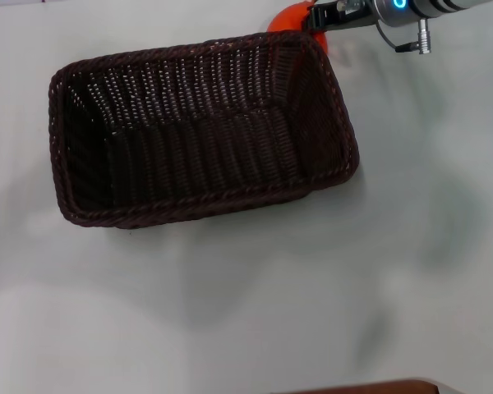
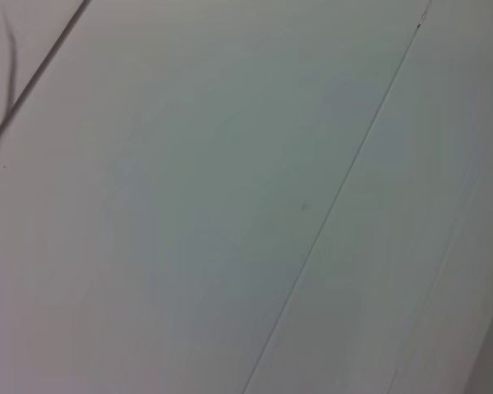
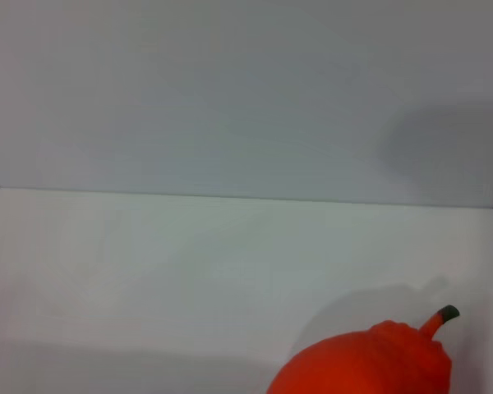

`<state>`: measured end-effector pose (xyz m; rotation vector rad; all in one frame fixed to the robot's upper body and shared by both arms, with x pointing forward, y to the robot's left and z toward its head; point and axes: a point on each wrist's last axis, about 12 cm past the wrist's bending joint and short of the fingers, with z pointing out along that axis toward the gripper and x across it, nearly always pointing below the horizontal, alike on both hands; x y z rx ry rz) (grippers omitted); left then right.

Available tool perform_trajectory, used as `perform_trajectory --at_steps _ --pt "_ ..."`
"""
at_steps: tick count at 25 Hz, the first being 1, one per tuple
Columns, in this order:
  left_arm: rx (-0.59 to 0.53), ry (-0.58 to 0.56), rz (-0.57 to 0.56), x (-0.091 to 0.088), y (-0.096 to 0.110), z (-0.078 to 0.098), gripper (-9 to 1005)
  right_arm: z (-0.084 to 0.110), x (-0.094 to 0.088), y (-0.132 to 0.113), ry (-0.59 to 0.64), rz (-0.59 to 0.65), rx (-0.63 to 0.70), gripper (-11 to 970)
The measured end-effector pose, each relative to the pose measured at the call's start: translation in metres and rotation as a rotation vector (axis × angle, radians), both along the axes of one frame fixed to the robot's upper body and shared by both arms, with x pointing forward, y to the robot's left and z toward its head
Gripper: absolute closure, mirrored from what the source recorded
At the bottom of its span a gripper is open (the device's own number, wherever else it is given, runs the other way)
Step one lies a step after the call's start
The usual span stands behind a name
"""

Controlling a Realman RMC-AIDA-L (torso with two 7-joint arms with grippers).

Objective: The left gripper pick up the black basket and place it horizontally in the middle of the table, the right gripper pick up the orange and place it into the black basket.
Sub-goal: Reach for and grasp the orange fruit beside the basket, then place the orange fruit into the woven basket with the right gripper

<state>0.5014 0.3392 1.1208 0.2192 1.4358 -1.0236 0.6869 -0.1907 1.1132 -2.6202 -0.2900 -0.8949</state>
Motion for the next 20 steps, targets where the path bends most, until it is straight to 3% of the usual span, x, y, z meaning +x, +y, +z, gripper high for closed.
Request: perform_trajectory --at_steps 2,11,16,20 --pt "0.000 0.000 0.000 0.000 0.000 0.000 96 -0.001 0.000 0.000 -0.004 -0.002 -0.001 794" --pt "-0.001 -0.003 -0.002 0.000 0.000 0.000 95 0.004 0.001 -0.014 -0.080 -0.089 0.078 872" --pt "-0.009 -0.011 0.002 0.000 0.000 0.001 95 0.014 -0.005 -0.023 -0.180 -0.134 0.238 886" --pt "-0.010 -0.009 0.003 0.000 0.000 0.001 95 0.029 -0.016 -0.020 -0.272 -0.015 0.466 889"
